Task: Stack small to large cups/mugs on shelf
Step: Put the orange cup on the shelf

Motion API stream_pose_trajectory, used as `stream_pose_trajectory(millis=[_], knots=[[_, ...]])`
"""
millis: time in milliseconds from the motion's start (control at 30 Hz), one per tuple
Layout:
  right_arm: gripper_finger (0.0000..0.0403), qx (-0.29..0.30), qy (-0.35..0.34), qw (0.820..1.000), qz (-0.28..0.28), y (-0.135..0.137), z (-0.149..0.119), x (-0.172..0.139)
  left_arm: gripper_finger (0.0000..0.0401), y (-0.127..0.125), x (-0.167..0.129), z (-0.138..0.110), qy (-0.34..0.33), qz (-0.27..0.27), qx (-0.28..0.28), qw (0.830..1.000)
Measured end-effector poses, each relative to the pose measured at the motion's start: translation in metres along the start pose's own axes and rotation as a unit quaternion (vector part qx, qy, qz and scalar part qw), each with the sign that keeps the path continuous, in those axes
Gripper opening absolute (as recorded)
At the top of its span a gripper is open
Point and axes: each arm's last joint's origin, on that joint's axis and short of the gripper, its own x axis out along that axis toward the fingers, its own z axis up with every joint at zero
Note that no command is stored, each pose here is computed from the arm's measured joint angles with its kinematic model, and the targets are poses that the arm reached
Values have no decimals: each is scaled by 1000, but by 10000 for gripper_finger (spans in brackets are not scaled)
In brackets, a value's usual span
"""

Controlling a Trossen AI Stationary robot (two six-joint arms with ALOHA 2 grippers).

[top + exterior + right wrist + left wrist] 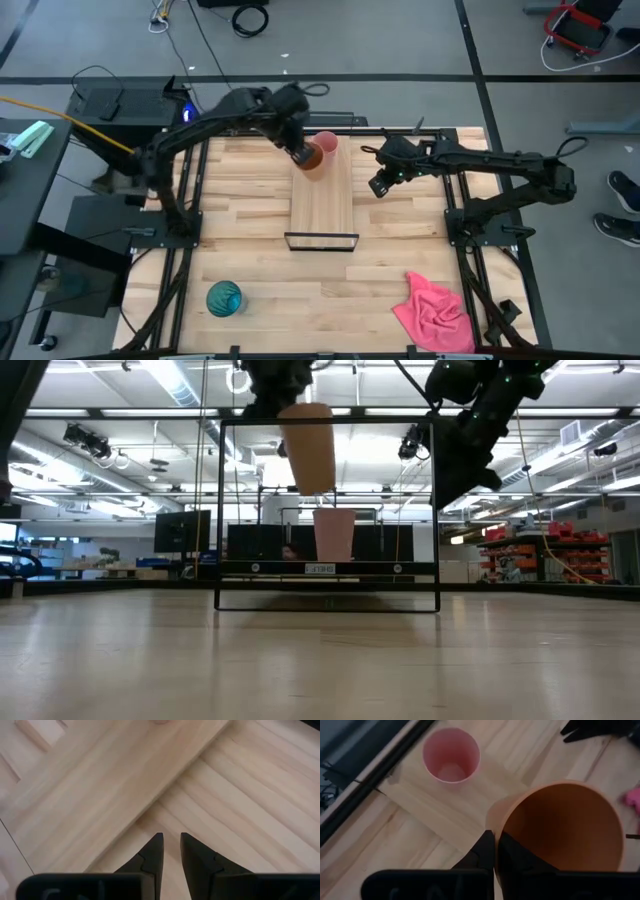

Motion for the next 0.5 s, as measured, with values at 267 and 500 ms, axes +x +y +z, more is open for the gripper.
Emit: stream_pose_trajectory(millis=[267, 500], knots=[[73, -1, -23, 1000, 13, 2, 3, 3, 11, -9, 54, 5, 56, 10, 10, 998], [73, -4, -23, 1000, 13, 2, 3, 3, 11, -17, 81, 7, 68, 9, 17, 998]])
